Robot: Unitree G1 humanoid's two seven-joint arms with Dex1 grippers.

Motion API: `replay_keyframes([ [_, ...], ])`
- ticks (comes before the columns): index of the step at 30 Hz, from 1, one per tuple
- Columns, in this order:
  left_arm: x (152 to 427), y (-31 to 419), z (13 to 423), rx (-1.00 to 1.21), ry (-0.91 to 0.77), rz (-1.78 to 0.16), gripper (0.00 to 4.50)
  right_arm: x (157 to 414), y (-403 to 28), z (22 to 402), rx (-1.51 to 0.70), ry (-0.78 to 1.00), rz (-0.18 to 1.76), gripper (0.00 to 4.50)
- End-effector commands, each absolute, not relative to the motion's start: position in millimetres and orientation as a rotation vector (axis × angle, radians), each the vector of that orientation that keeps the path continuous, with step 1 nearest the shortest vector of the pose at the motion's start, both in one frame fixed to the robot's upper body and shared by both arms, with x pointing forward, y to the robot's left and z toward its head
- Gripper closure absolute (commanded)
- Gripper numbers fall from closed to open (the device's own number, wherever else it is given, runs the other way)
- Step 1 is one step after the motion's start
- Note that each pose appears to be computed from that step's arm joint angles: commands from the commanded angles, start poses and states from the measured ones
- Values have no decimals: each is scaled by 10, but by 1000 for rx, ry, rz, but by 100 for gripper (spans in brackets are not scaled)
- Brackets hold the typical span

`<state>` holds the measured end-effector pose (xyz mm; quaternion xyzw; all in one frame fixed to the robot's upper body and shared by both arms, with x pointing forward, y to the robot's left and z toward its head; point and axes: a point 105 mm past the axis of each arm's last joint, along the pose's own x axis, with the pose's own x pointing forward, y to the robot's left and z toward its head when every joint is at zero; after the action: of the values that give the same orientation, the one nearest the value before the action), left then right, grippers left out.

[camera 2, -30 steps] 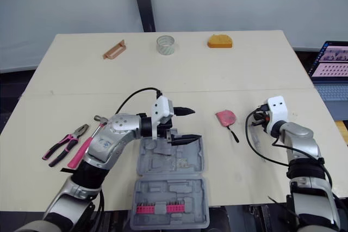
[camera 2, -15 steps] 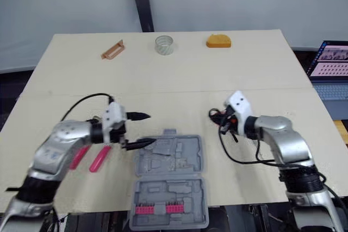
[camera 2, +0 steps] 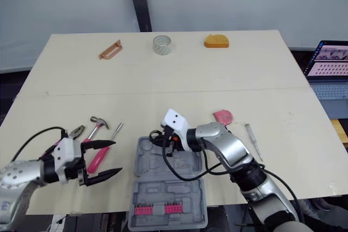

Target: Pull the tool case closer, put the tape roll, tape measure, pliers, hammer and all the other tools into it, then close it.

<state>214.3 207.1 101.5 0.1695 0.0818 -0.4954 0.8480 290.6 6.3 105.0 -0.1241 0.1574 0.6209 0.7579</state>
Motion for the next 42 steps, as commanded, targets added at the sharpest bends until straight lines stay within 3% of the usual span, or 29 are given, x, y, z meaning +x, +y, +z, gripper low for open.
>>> replay_keyframes([
  [1,2120,2121,1038,380,120,-1000,0,2845,226,1124,-298,293,1411,442],
  [17,2176,2153,1016,362,119,-940,0,2871,516,945,-323,315,1416,442],
  [42,2222,2159,1056,357,168,-916,0,2889,551,792,-313,347,1392,442],
])
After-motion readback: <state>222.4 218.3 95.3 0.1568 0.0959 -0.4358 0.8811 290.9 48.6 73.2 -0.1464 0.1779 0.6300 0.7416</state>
